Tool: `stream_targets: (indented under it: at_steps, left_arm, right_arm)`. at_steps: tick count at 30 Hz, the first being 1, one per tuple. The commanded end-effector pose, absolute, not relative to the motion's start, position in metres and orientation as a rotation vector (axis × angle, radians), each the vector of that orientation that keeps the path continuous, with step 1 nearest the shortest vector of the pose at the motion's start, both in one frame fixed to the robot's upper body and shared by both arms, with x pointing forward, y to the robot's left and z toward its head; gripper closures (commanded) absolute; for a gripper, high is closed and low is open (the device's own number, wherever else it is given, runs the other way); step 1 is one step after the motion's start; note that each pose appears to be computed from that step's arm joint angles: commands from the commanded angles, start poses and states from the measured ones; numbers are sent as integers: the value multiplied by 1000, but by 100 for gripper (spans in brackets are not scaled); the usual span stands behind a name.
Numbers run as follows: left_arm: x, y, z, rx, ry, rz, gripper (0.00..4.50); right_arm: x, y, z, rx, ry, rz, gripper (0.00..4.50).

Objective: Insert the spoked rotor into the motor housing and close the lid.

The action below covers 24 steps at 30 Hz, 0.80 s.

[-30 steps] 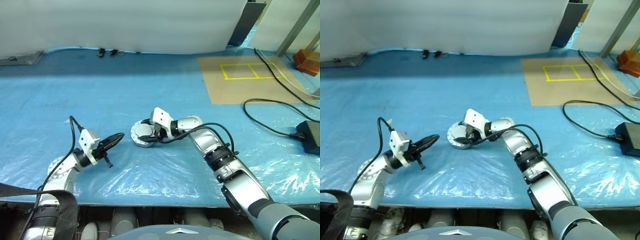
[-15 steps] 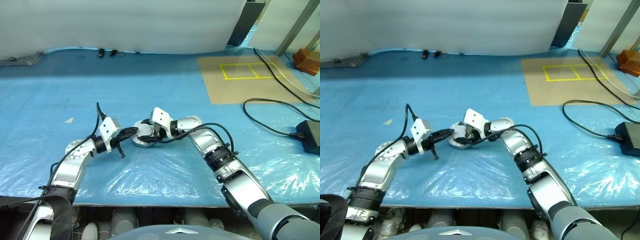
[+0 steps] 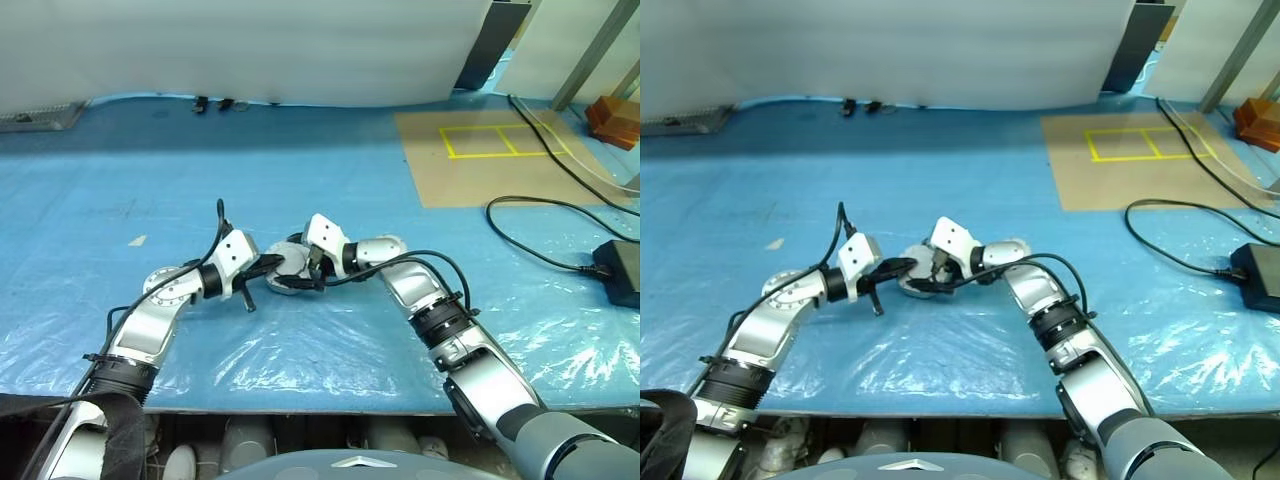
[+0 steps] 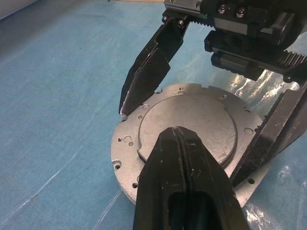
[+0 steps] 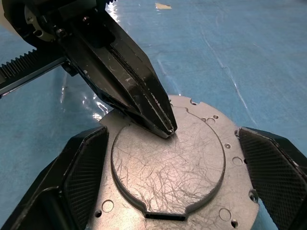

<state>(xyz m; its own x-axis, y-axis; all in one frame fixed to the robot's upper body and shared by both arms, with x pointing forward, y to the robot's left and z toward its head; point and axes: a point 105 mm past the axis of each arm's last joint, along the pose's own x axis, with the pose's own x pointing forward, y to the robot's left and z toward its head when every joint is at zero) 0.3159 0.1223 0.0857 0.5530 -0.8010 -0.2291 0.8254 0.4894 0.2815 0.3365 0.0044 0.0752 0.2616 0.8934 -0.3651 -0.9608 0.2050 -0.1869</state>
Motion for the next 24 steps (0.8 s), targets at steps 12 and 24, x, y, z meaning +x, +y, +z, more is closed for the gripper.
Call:
stream_targets:
  at_steps: [12,24]
  left_arm:
    - [311,128,80,404,132,-1013,450]
    - [312,135,76,441,156,-1002,450]
  right_arm:
    - [321,-12,83,-216,126,1372,3]
    - [337,-40,80,-36,238,1204,3]
